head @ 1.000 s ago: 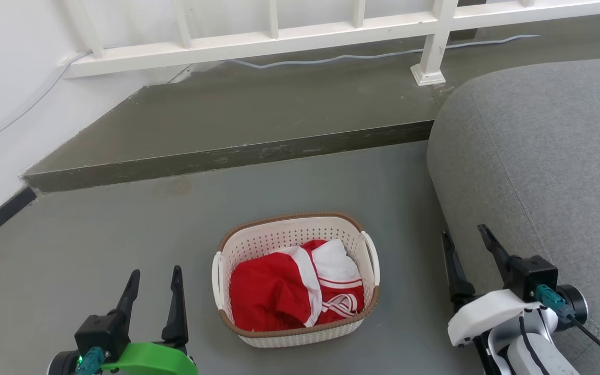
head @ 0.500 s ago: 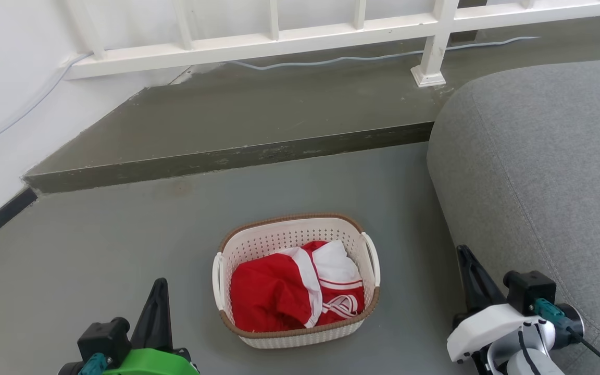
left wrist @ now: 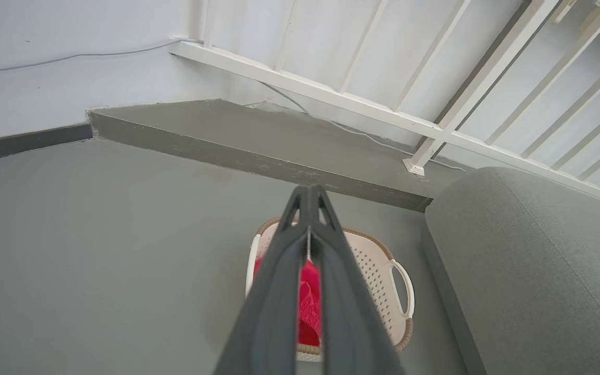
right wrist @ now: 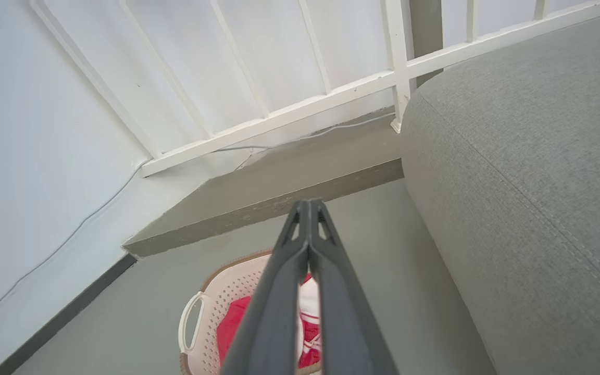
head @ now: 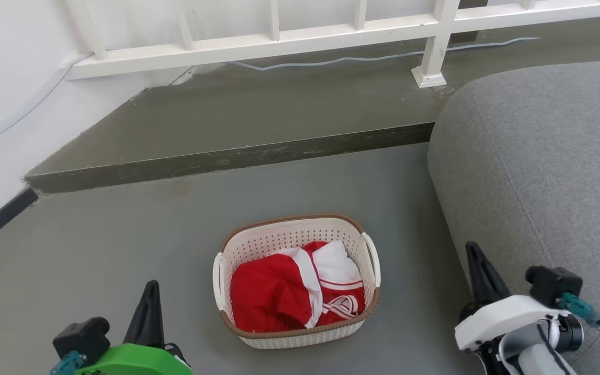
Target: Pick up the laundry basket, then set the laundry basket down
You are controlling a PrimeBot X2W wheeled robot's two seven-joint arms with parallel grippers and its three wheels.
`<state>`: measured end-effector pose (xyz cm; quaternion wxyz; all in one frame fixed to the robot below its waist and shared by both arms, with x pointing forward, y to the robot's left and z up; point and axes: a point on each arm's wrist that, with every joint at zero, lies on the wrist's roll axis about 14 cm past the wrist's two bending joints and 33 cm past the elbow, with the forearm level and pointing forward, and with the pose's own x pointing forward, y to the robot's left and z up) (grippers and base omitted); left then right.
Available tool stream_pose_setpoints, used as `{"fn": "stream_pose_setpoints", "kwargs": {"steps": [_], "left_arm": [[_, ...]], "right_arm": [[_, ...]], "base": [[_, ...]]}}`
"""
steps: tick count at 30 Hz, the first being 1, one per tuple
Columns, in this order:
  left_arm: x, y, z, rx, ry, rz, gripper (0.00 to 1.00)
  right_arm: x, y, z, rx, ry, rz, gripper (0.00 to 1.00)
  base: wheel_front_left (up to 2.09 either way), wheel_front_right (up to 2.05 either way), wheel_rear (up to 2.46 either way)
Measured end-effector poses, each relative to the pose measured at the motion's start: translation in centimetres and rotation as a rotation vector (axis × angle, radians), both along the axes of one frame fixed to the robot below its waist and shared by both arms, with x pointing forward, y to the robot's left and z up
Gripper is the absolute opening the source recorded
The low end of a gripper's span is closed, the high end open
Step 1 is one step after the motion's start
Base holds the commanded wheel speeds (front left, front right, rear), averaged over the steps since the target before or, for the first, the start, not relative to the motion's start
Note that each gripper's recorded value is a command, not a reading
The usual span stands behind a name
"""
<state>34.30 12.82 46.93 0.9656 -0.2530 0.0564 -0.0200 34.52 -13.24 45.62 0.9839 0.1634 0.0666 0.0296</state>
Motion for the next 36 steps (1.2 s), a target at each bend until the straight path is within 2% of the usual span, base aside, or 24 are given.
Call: {"fn": "stream_pose_setpoints", "kwargs": {"steps": [36], "left_arm": [[0.6, 2.5, -1.2, -0.408, 0.112, 0.086, 0.00]], "right_arm": [[0.9, -3.3, -0.6, 0.486, 0.108, -0.149, 0.00]], "base": [[0.00, 0.00, 0.00]]}}
